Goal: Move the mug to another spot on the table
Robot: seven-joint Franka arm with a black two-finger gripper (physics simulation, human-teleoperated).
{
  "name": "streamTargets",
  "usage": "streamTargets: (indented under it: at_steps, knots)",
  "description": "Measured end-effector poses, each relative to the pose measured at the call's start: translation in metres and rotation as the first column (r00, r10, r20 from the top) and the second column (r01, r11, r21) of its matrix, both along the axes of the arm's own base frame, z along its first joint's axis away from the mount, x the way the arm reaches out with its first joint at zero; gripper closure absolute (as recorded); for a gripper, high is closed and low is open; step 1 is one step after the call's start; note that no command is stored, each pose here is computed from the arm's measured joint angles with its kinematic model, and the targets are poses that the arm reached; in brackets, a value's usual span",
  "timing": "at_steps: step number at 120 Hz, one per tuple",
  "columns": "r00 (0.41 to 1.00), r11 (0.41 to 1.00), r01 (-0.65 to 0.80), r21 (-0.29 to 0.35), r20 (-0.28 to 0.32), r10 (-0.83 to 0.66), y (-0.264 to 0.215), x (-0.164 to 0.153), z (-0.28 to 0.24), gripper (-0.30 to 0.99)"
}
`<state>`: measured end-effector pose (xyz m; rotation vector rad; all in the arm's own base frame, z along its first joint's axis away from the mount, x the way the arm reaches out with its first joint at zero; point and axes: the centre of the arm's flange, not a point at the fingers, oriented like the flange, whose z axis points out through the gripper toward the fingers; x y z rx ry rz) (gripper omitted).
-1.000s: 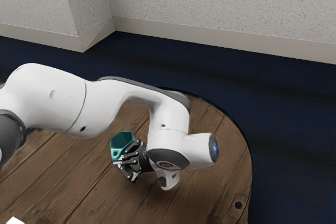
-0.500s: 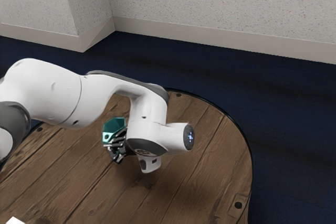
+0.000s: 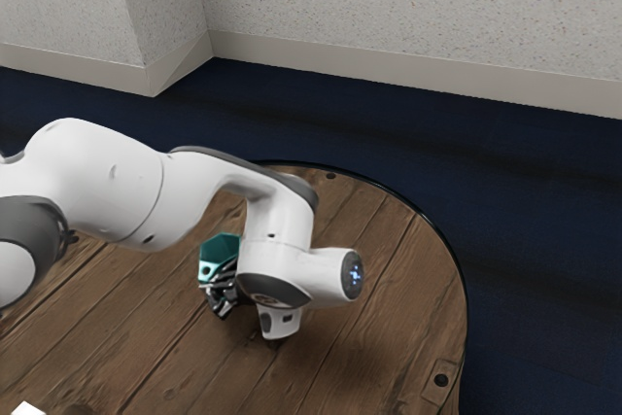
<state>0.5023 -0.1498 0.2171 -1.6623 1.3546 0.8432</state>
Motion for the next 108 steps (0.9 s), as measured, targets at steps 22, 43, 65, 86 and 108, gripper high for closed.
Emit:
streamTargets:
  at_steps: [22, 43, 65, 86, 108]
  knots:
    - [1.0, 1.0, 0.009, -0.007, -0.017, -0.009, -0.004, -0.004, -0.002, 0.77]
    - [1.0, 1.0, 0.01, -0.012, -0.027, -0.01, -0.005, -0.006, -0.003, 0.7]
    - [0.999, 1.0, 0.019, -0.012, -0.039, -0.019, -0.009, -0.009, -0.004, 0.63]
    - [0.999, 1.0, 0.025, -0.018, -0.046, -0.026, -0.01, -0.013, -0.004, 0.6]
    - [0.998, 0.998, 0.049, -0.024, -0.046, -0.051, -0.02, -0.016, -0.002, 0.59]
